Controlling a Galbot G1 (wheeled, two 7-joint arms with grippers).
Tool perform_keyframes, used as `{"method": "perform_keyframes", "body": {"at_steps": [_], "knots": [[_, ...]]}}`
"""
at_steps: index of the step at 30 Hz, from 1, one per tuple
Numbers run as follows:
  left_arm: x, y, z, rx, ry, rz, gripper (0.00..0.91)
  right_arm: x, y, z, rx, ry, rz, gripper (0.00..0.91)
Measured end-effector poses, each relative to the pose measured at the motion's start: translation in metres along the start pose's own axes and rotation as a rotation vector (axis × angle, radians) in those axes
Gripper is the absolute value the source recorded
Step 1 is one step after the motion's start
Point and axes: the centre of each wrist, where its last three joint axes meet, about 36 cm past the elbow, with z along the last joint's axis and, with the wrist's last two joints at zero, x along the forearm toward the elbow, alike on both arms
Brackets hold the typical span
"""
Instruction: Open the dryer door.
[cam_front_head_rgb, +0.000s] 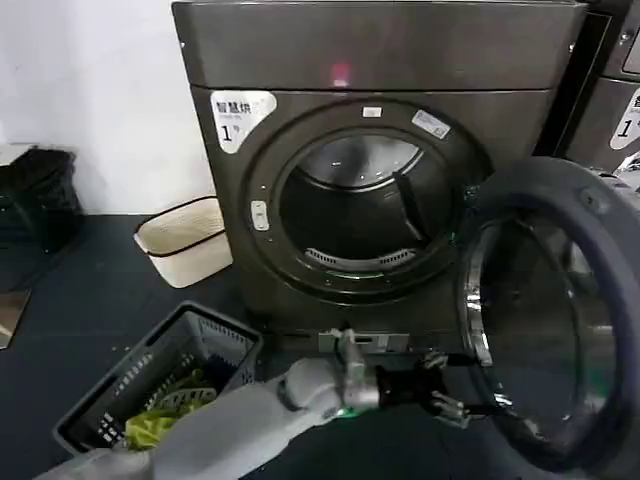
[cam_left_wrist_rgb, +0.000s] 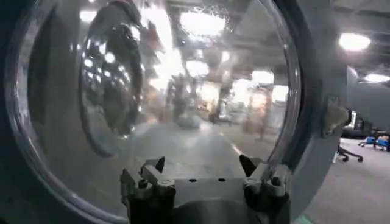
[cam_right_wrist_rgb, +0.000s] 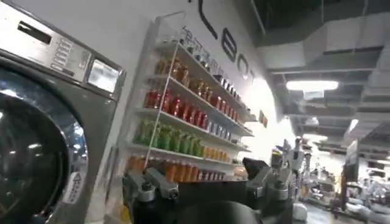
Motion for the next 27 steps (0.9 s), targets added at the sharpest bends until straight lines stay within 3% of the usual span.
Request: {"method": "perform_keyframes", "body": {"at_steps": [27], "knots": [[-0.123, 0.023, -0.012, -0.102, -0.099, -0.131, 0.907, -0.002, -0.018, 0.004, -0.005, -0.028, 0.071, 0.907]]}}
